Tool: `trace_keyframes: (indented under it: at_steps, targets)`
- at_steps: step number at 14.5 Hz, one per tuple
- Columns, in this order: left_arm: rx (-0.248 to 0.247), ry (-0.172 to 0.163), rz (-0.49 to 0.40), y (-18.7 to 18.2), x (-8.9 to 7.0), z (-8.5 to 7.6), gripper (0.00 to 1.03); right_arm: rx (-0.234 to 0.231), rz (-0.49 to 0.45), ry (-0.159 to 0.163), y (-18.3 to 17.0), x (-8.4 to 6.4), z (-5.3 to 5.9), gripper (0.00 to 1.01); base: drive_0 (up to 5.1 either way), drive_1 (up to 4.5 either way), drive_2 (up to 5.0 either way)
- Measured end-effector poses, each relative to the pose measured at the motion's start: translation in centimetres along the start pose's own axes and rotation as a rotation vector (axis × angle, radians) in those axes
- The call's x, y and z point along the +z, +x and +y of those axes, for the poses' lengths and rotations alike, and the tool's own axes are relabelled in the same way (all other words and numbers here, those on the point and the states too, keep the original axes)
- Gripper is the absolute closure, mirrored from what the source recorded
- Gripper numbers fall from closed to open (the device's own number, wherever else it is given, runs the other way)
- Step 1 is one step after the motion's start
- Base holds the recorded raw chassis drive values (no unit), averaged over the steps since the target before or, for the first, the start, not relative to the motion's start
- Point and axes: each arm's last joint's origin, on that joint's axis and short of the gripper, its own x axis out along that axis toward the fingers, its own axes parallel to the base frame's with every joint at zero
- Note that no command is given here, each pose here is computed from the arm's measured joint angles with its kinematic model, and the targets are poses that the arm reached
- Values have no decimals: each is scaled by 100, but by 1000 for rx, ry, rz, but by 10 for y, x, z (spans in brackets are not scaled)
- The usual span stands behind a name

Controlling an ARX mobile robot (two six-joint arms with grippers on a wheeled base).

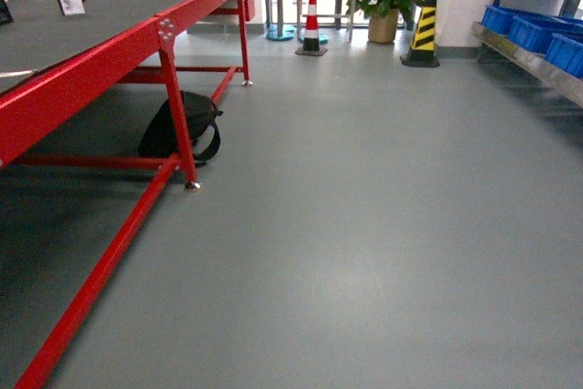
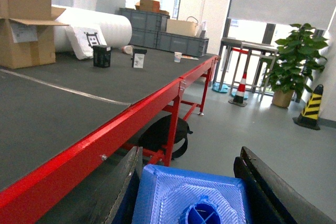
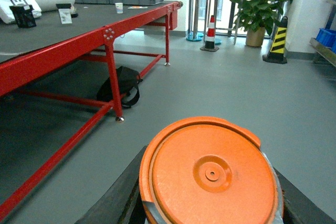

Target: Sort blue parts and orange caps into right shelf containers

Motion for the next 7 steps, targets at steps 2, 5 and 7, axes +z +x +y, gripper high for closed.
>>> trace_keyframes:
  at_steps: [2,5,7]
  targets:
    - [0,2,5,0,-1,0,56,0,-1,0,0,0,0,57,0,426,-425]
    - [0,1,4,0,0,0,56,0,-3,-1,0,0,0,57,-1,425,-427]
    - [0,0,2,0,0,0,56,0,0,0,0,0,0,57,-3,423,-429]
